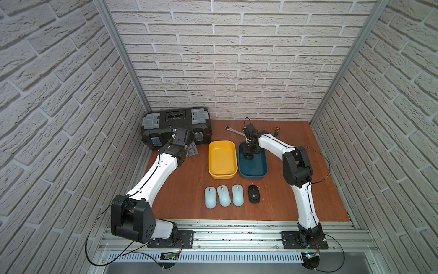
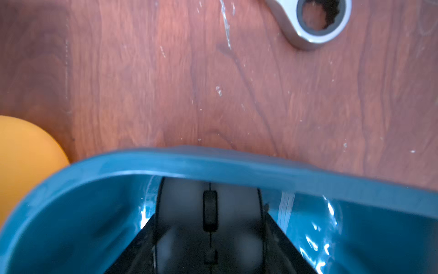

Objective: Place the mice by color into the storage box
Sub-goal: Place the mouse in the storage box.

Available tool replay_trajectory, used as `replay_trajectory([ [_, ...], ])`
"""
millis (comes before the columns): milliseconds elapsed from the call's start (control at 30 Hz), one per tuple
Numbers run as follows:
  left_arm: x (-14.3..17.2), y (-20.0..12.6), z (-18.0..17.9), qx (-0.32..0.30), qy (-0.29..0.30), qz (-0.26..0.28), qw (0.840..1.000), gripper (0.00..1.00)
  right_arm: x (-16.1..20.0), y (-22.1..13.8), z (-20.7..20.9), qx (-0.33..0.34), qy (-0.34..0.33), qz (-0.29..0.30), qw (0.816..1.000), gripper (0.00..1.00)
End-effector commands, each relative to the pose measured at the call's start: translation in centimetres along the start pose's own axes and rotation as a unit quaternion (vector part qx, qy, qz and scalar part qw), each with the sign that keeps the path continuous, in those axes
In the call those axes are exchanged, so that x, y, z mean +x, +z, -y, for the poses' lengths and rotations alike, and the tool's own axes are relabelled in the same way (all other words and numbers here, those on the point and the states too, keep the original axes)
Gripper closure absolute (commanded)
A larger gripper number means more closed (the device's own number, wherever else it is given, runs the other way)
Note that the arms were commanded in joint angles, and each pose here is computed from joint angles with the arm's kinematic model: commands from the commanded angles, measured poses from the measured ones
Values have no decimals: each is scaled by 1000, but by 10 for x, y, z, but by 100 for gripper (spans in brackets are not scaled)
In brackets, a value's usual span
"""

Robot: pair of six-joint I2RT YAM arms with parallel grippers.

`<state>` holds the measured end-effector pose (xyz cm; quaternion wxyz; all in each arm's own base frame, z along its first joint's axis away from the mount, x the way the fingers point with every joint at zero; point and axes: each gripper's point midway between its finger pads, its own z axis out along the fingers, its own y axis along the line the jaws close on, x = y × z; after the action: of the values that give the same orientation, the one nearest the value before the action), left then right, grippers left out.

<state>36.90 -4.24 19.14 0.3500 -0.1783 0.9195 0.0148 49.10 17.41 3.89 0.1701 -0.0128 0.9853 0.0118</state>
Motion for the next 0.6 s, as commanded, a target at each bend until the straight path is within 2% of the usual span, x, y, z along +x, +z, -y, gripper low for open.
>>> replay_trajectory([
  [0,-12,-9,7,19,-4,21,1000,8,-23,-37,1,-3,-3,45,999,40],
  [133,-11,-14,7,24,-3,20,1000,7,-30,-60,0,-16,-6,68,998,33],
  [433,-12,-27,6,33,-6,23,999,4,-32,-102,3,-18,-3,92,996,33],
  [567,-16,-31,6,36,-5,31,999,4,-29,-145,6,-7,-11,134,991,32],
])
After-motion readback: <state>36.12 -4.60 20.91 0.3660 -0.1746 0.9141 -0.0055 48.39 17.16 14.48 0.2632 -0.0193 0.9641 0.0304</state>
